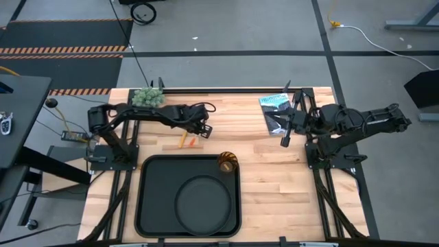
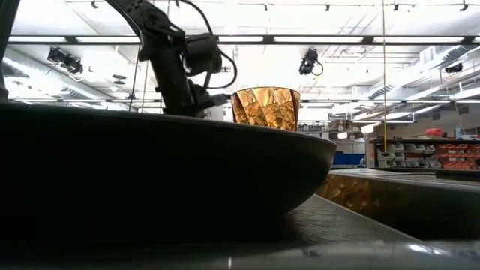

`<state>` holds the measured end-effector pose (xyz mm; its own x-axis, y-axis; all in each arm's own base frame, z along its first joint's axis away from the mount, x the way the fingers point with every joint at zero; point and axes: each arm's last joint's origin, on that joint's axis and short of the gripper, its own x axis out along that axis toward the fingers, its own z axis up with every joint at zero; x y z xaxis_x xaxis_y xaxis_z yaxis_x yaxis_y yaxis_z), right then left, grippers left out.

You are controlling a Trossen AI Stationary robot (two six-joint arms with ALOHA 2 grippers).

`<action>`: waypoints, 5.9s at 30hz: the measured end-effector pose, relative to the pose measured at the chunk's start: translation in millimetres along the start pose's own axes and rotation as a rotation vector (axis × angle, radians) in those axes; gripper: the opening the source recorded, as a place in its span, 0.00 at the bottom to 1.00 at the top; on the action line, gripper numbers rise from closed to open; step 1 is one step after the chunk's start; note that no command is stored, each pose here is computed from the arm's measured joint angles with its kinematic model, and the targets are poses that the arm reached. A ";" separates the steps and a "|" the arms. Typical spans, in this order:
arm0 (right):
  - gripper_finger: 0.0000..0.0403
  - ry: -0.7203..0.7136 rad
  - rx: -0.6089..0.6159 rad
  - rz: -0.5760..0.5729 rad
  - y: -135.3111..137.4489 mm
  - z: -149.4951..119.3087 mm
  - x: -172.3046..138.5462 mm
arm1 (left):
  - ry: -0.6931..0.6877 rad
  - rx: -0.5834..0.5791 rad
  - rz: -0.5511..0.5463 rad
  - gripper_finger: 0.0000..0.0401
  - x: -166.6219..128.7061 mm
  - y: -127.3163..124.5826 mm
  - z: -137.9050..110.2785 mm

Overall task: Pick and place plate/cup/fork/spoon on tray
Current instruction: Put the orange fork on the black tray to the left of the black plate, then put the yellow spoon on the black tray to the left of the orange fork

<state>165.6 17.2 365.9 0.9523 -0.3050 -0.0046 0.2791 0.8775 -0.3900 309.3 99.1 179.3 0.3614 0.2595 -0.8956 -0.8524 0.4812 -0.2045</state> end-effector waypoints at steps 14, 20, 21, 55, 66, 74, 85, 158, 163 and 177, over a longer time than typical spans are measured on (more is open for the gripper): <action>0.02 -0.019 -0.018 0.012 -4.5 -0.4 2.5 | 0.133 0.022 0.044 0.04 -41.6 -16.6 -47.3; 0.02 -0.028 -0.017 0.034 -4.5 -0.7 3.4 | 0.199 0.011 0.048 0.04 -58.1 -30.7 -81.2; 0.02 -0.027 -0.017 0.034 -4.6 -0.7 3.4 | 0.204 0.005 0.050 0.04 -60.9 -33.0 -87.1; 0.02 -0.017 0.049 0.073 -1.1 -1.8 2.6 | 0.113 -0.254 0.159 0.04 -117.5 -42.7 -285.0; 0.02 -0.020 0.060 0.084 0.5 -1.2 2.0 | 0.148 -0.323 0.148 0.04 -95.4 -52.7 -308.9; 0.02 -0.019 0.060 0.084 0.8 -1.4 2.4 | 0.163 -0.356 0.131 0.04 -89.9 -56.8 -312.8; 0.02 -0.018 0.060 0.084 0.8 -1.5 2.5 | 0.136 -0.386 0.126 0.04 -87.0 -58.6 -306.8; 0.02 0.018 0.085 0.114 2.7 -5.5 2.3 | 0.236 0.231 0.350 0.01 -10.0 48.7 -45.6; 0.02 0.021 0.086 0.115 2.8 -5.7 2.2 | 0.142 0.150 0.174 0.04 -9.5 47.7 -32.0; 0.02 0.020 0.085 0.121 3.3 -5.8 2.7 | 0.051 0.147 0.160 0.33 -1.9 47.3 -20.4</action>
<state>168.3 17.2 359.3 0.9772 -0.2016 -0.0660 0.1724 0.9363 -0.3059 260.6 104.4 163.3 0.2030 0.3013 -0.9317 -0.8316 0.5554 -0.0015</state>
